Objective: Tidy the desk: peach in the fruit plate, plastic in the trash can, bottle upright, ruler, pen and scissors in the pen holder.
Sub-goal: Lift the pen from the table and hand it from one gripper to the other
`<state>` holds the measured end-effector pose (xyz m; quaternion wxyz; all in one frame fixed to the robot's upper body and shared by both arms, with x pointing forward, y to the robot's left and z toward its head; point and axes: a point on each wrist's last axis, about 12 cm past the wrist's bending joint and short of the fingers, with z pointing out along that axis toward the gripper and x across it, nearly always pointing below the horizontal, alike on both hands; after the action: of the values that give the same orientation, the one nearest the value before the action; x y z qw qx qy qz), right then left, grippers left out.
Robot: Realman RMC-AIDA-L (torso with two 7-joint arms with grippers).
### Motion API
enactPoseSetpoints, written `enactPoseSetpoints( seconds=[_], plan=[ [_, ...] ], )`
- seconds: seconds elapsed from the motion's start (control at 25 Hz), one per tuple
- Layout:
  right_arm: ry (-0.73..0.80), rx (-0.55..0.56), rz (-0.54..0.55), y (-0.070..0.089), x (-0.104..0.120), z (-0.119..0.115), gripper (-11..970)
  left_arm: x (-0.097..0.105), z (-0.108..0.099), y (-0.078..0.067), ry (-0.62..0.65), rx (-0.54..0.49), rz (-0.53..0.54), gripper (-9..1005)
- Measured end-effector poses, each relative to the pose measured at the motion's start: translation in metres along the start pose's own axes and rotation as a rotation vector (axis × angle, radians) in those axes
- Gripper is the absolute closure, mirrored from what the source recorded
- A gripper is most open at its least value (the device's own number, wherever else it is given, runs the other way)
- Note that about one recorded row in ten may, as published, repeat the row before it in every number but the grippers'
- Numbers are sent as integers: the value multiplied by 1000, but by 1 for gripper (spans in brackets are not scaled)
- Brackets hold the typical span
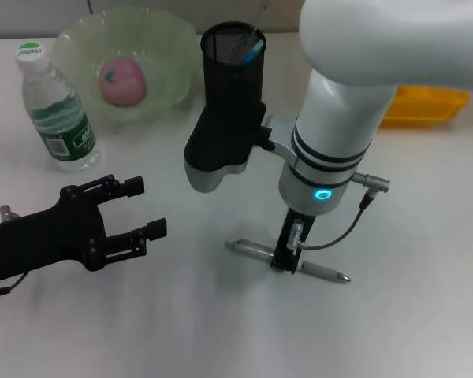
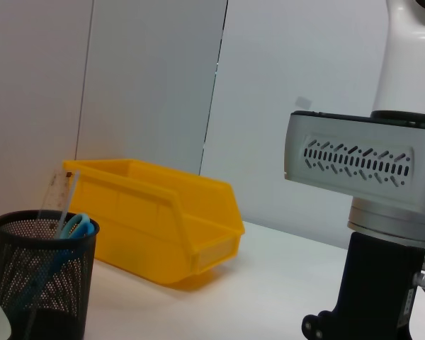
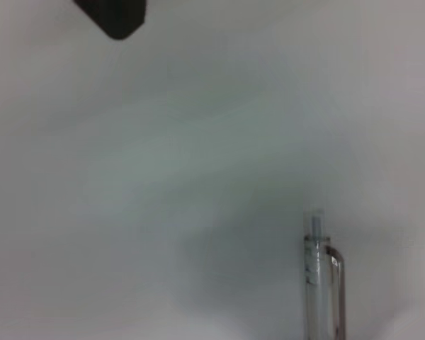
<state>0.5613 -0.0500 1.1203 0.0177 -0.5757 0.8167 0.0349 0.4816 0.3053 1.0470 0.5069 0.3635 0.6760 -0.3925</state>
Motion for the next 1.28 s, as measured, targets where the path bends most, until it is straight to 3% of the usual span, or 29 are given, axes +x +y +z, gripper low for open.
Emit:
enactPoseSetpoints(
  seconds=[1.04, 1.28],
  plan=[
    [-30, -29, 0, 3, 5, 3, 852, 1, -1, -1, -1, 2, -16, 224],
    [-170, -54, 47, -12, 12, -18, 852, 0, -3, 0, -19, -16, -38, 224]
  ],
)
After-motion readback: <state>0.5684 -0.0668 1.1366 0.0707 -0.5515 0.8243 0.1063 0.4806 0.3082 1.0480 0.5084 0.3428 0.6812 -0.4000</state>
